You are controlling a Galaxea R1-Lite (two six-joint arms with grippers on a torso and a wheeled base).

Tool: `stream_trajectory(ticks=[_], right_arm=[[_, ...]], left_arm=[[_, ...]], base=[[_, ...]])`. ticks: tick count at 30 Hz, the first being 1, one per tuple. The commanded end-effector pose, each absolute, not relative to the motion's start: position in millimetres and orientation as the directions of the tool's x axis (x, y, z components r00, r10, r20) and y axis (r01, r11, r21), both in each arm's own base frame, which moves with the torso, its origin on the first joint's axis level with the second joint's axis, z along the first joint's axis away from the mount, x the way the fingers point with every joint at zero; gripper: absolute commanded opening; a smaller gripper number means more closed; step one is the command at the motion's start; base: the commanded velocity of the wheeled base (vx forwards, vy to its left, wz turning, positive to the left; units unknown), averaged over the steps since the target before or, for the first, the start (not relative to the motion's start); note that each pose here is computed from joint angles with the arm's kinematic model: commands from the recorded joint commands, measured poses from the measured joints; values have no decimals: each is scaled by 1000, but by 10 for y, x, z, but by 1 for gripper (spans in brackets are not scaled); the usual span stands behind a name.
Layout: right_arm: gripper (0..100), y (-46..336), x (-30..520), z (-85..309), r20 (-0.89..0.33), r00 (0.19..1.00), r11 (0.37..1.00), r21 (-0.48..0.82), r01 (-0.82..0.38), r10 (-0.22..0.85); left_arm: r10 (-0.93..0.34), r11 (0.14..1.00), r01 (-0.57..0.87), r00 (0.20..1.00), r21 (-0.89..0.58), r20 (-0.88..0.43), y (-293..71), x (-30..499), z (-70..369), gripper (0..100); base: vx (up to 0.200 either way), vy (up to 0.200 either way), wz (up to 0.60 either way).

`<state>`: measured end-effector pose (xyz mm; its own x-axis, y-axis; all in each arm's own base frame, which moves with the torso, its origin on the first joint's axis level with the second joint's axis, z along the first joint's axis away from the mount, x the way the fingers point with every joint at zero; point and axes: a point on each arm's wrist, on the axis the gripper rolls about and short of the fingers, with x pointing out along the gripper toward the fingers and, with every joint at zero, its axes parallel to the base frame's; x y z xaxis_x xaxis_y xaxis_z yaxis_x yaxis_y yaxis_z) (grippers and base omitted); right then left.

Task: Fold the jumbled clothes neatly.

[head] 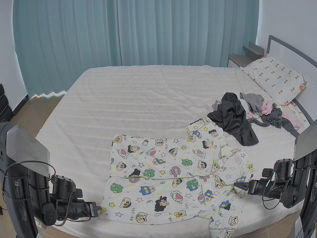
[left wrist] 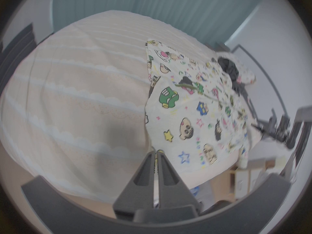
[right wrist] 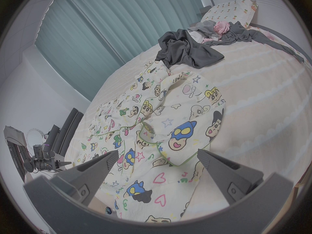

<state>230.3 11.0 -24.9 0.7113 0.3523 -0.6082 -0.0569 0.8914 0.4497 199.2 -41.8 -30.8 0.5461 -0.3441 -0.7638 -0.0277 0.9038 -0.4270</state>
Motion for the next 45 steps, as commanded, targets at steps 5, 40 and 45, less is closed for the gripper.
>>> stream_trajectory(ticks=[5, 40, 45], right_arm=[[100, 192, 2217, -281, -634, 668, 884, 460, -79, 390], [100, 397, 2544, -773, -648, 648, 894, 433, -118, 399], [0, 400, 2587, -878, -662, 651, 905, 414, -97, 373]], left_arm=[[-430, 837, -46, 559, -545, -709, -612, 1925, -126, 0], [-429, 799, -102, 593, -592, -681, -622, 1978, -146, 0], [-429, 800, -103, 592, -592, -682, -622, 1977, -149, 0]], base=[[-200, 0, 0], [-69, 0, 0], [0, 0, 0]])
